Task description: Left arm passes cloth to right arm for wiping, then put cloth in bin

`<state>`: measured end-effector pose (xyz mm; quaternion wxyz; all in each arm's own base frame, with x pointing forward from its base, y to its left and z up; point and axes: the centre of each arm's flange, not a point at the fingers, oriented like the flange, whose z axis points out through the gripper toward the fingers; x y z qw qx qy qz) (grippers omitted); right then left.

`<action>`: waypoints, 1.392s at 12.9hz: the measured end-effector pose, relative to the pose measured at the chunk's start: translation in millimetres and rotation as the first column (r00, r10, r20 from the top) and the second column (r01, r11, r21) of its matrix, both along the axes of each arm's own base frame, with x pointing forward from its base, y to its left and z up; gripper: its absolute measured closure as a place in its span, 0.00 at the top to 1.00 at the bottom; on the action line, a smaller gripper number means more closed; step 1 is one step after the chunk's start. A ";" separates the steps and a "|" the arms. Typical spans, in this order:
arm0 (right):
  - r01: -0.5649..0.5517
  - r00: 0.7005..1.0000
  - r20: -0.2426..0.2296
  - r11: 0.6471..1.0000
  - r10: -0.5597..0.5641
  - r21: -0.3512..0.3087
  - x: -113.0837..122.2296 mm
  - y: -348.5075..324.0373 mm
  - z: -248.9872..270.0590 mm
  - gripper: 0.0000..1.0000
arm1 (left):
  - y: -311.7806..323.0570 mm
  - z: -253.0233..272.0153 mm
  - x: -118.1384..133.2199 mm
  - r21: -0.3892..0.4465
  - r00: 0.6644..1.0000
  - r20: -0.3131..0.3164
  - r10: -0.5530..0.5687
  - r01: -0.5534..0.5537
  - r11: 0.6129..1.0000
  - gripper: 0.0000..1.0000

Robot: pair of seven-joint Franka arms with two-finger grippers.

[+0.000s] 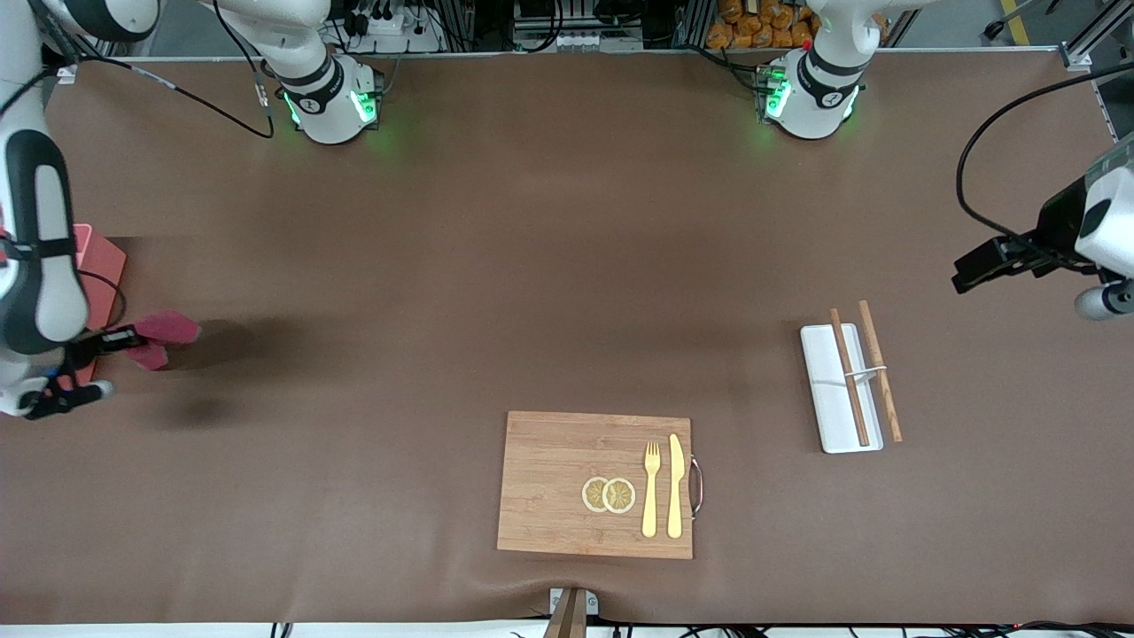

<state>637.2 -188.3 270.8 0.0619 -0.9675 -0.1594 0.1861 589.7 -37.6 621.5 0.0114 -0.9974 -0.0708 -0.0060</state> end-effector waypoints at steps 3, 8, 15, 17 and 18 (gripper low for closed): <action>-0.007 1.000 -0.004 0.996 0.008 0.090 16.1 94.9 -11.9 0.02 | 19.9 11.3 -11.0 0.011 0.999 0.011 -0.043 0.043 0.999 1.00; 0.079 0.997 0.006 0.985 -0.081 0.154 30.1 275.0 4.5 0.02 | 20.1 18.2 -19.6 0.015 0.999 0.018 -0.045 0.044 0.999 1.00; 0.123 0.974 0.167 0.978 -0.151 0.167 27.4 331.7 173.3 0.02 | 11.3 16.4 -20.2 0.014 0.998 0.014 -0.060 0.060 0.998 1.00; 0.168 0.975 0.123 0.976 -0.185 0.137 7.4 268.1 222.4 0.02 | 11.1 16.7 -20.4 0.014 0.998 0.015 -0.061 0.060 0.998 1.00; 0.181 0.975 0.103 0.974 -0.195 0.134 -1.0 229.7 236.3 0.02 | 11.2 16.8 -20.4 0.014 0.998 0.015 -0.060 0.060 0.998 1.00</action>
